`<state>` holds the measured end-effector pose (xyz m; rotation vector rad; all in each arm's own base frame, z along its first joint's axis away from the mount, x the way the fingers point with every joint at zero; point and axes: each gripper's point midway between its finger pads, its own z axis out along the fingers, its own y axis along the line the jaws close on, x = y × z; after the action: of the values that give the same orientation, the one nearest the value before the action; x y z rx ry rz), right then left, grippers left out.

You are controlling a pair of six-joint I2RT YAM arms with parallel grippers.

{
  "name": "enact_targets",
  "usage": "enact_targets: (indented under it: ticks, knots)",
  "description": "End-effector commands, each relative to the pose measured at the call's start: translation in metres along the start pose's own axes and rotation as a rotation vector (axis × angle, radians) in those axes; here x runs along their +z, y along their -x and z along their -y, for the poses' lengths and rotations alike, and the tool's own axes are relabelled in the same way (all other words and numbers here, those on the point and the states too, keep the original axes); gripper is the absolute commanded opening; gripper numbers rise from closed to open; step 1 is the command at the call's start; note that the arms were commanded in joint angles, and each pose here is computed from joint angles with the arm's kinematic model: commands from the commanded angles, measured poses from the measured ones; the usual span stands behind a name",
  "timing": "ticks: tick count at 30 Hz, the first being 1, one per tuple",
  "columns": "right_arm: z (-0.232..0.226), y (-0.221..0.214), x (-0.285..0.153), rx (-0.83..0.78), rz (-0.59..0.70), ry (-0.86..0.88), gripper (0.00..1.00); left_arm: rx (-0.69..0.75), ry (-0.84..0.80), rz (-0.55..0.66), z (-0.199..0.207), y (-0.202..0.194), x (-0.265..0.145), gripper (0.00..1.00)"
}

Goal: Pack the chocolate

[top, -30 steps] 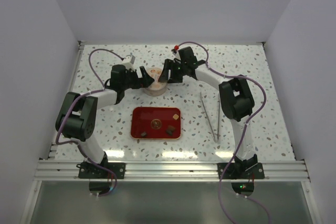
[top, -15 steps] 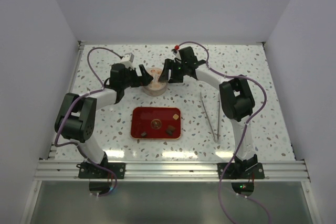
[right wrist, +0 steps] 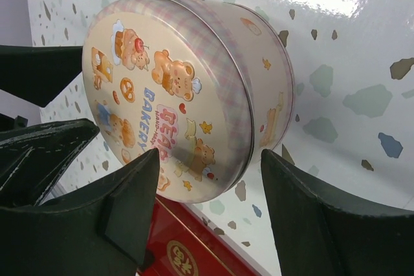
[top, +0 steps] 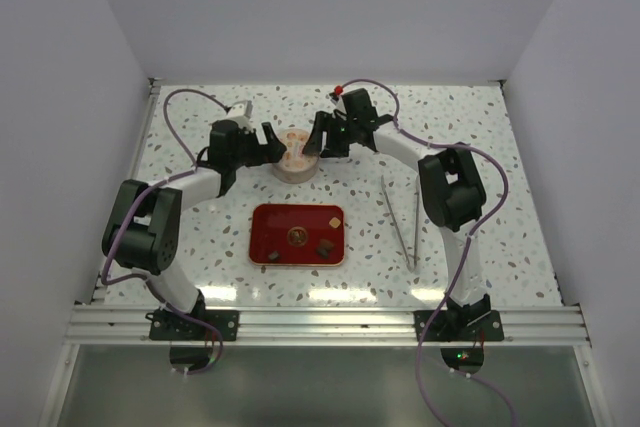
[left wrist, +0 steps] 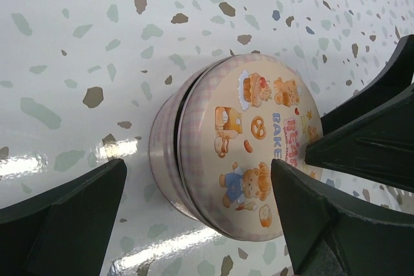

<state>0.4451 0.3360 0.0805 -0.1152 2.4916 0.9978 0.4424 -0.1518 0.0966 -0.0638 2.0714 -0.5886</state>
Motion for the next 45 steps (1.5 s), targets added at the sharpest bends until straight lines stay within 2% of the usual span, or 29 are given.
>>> enact_targets:
  ticks: [1,22,45]
  knots:
    - [-0.032,0.024,-0.025,-0.028,0.077,0.079,0.67,0.035,0.027,0.053,-0.002,0.024,0.002,0.99]
    - [-0.038,0.03,-0.026,-0.028,0.084,0.095,0.67,0.018,0.098,0.0,-0.027,0.008,0.019,1.0]
    - [-0.036,0.041,-0.025,-0.047,0.109,0.062,0.67,0.017,0.093,-0.038,-0.029,0.008,0.037,1.0]
